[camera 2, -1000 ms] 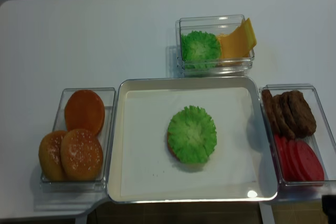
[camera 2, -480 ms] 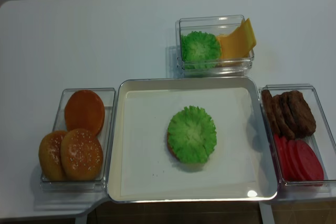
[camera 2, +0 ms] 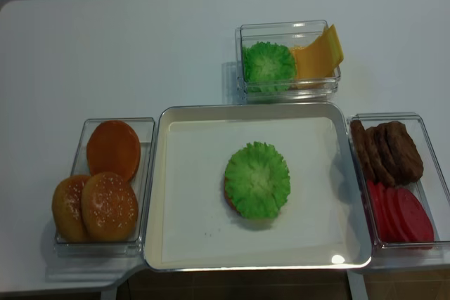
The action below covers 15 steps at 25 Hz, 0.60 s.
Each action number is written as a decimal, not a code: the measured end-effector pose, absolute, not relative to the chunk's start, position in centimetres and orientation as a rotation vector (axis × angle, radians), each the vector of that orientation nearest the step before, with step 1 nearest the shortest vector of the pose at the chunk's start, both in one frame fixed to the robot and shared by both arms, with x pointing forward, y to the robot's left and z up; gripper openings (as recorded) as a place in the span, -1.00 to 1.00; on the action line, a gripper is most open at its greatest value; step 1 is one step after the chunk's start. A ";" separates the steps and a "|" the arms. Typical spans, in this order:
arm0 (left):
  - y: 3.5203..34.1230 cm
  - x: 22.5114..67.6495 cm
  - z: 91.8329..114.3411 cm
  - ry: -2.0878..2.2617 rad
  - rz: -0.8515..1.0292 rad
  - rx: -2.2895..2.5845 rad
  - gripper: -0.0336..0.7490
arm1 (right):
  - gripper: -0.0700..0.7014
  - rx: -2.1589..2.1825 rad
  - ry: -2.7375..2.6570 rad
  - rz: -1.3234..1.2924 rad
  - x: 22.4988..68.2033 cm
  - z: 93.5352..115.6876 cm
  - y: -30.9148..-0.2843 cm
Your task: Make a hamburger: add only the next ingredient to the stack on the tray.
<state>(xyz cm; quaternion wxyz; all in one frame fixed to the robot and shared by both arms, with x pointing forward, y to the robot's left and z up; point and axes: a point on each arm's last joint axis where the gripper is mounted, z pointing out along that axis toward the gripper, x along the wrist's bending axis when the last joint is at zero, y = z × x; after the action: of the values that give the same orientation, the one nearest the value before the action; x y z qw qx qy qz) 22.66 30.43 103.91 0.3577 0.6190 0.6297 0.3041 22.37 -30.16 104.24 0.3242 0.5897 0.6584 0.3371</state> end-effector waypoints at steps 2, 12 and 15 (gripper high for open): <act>30.4 22.7 103.9 1.625 0.785 1.597 0.04 | 0.37 1.531 1.722 0.887 22.7 104.0 -30.1; 30.4 22.7 103.9 1.625 0.785 1.597 0.04 | 0.37 1.525 1.715 0.894 23.0 103.8 -30.1; 30.4 22.7 103.9 1.625 0.785 1.597 0.04 | 0.37 1.525 1.715 0.894 23.0 103.8 -30.1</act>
<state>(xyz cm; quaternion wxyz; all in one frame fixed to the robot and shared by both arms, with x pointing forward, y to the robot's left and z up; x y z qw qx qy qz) 22.66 30.43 103.91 0.3577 0.6190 0.6297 0.3041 22.97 -30.11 103.79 0.3327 0.5838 0.6567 0.3424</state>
